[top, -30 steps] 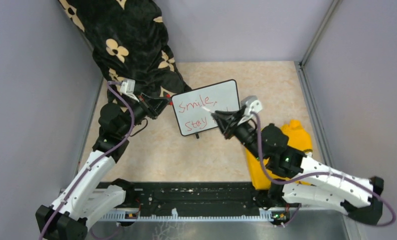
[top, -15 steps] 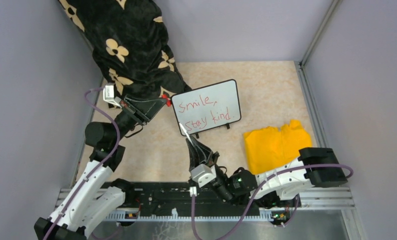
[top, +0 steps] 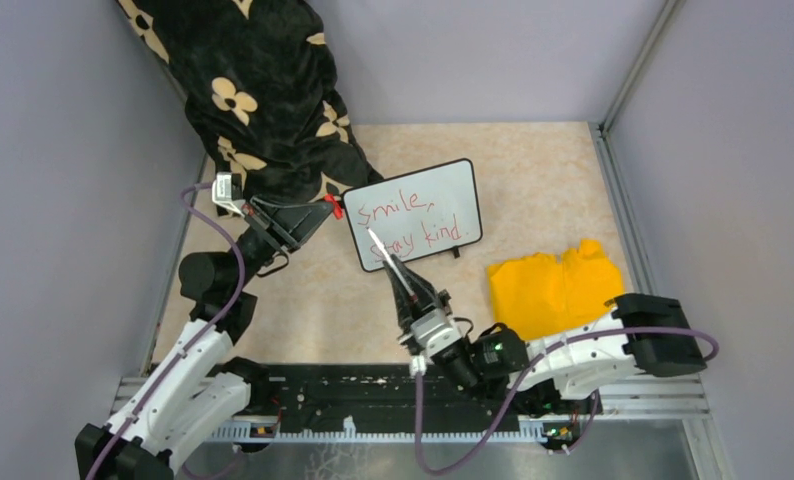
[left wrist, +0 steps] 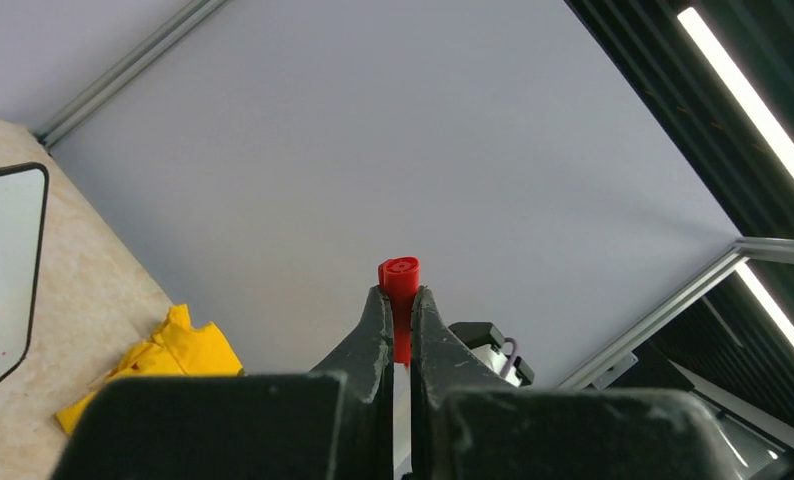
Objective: Write a sentence on the whiteboard
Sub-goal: Close the whiteboard marker at the center of the board.
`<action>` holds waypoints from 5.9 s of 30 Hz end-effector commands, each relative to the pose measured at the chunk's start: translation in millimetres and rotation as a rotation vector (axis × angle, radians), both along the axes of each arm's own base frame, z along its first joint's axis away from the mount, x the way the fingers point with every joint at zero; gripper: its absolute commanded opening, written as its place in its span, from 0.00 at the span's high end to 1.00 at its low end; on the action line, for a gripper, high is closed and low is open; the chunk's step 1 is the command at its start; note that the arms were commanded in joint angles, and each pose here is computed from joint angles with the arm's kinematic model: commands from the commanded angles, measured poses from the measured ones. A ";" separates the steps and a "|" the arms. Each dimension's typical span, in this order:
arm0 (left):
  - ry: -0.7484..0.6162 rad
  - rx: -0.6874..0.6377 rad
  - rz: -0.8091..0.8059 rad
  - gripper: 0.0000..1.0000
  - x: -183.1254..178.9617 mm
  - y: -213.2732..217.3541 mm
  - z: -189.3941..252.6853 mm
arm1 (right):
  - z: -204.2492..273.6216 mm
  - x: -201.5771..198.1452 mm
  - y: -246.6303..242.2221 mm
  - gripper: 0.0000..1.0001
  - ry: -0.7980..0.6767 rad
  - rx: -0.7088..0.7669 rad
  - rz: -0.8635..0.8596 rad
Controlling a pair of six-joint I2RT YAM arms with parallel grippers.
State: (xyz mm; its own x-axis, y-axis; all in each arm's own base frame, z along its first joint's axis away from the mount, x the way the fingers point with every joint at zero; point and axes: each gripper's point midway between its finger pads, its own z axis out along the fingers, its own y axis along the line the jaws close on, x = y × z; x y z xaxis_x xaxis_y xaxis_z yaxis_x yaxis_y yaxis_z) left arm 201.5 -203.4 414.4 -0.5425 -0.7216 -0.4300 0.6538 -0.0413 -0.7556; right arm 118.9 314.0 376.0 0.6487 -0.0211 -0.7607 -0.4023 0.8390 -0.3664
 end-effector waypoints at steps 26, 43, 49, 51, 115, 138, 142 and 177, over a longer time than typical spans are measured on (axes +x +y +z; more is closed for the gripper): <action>-0.126 -0.114 -0.119 1.00 -5.0 -13.3 65.0 | 66.0 10.5 -14.4 1.00 0.106 0.298 0.292; -0.089 -0.125 -0.148 1.00 -13.9 -31.0 49.7 | 74.4 11.9 -25.7 1.00 0.098 0.358 0.284; -0.083 -0.130 -0.145 1.00 -15.5 -31.6 48.5 | 75.6 11.6 -28.0 1.00 0.097 0.366 0.286; -0.079 -0.133 -0.145 1.00 -15.7 -32.0 47.8 | 76.0 11.2 -28.3 1.00 0.097 0.367 0.288; 0.033 -0.200 -0.162 1.00 -26.9 -70.8 41.3 | 65.5 40.2 -44.8 1.00 0.100 0.451 0.041; -0.006 -0.106 -0.238 1.00 -41.1 -91.9 24.6 | 62.7 41.9 -42.2 1.00 0.101 0.442 0.029; 0.004 -0.090 -0.258 1.00 -45.5 -96.6 19.2 | 63.5 42.5 -41.9 1.00 0.101 0.443 0.026; 0.043 0.093 -0.407 1.00 -85.7 -141.2 -30.6 | 92.1 42.6 -44.3 1.00 0.036 0.483 -0.013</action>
State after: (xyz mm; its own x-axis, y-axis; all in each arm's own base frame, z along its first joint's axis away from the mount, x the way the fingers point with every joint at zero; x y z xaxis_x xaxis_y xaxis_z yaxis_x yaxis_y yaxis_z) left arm 188.9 -290.8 445.1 -0.5806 -0.7584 -0.2962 0.6238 -0.1806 -0.7604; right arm 161.2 289.4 418.7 0.5771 0.1917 -0.7939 -0.4042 0.9117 -0.0738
